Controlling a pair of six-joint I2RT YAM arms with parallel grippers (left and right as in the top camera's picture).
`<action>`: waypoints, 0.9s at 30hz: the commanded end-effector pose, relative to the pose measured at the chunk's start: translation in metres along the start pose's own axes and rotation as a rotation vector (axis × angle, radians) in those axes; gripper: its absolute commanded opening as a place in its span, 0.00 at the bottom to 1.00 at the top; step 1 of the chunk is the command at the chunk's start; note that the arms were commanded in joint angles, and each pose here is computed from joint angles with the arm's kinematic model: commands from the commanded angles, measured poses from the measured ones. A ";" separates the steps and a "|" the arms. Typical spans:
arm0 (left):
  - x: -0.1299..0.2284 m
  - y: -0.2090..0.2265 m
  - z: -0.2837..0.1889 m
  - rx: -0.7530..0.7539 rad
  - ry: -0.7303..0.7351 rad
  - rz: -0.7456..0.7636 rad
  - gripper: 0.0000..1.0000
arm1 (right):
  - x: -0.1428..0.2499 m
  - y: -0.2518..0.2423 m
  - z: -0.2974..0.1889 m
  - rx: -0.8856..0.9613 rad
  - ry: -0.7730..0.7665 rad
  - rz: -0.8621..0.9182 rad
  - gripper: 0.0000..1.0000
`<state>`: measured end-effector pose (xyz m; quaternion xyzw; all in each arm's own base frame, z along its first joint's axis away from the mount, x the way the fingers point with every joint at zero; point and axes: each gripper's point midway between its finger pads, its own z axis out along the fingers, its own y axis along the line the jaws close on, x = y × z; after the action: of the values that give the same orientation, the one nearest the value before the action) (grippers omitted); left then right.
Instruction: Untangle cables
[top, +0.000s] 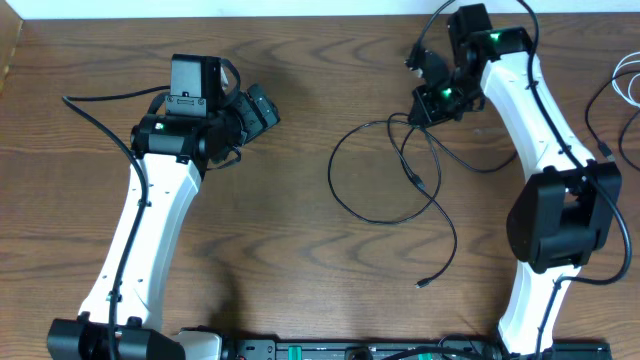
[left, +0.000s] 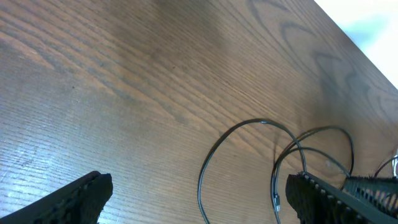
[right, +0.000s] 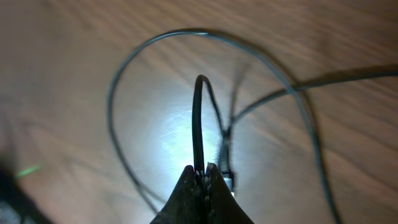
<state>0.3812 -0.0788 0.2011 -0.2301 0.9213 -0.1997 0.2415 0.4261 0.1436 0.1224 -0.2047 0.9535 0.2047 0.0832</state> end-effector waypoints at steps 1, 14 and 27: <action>-0.003 0.004 0.002 -0.020 -0.006 -0.005 0.95 | 0.011 -0.047 0.029 0.076 0.071 0.068 0.01; -0.003 0.004 0.002 -0.020 -0.006 -0.005 0.95 | 0.001 -0.137 0.050 0.275 0.027 0.081 0.70; -0.003 0.004 0.002 -0.020 -0.006 -0.005 0.95 | -0.009 -0.088 0.066 0.253 0.077 -0.168 0.62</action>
<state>0.3810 -0.0787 0.2010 -0.2302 0.9215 -0.1995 0.2410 0.4735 0.0889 0.0129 -0.2383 0.9652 0.0832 0.0689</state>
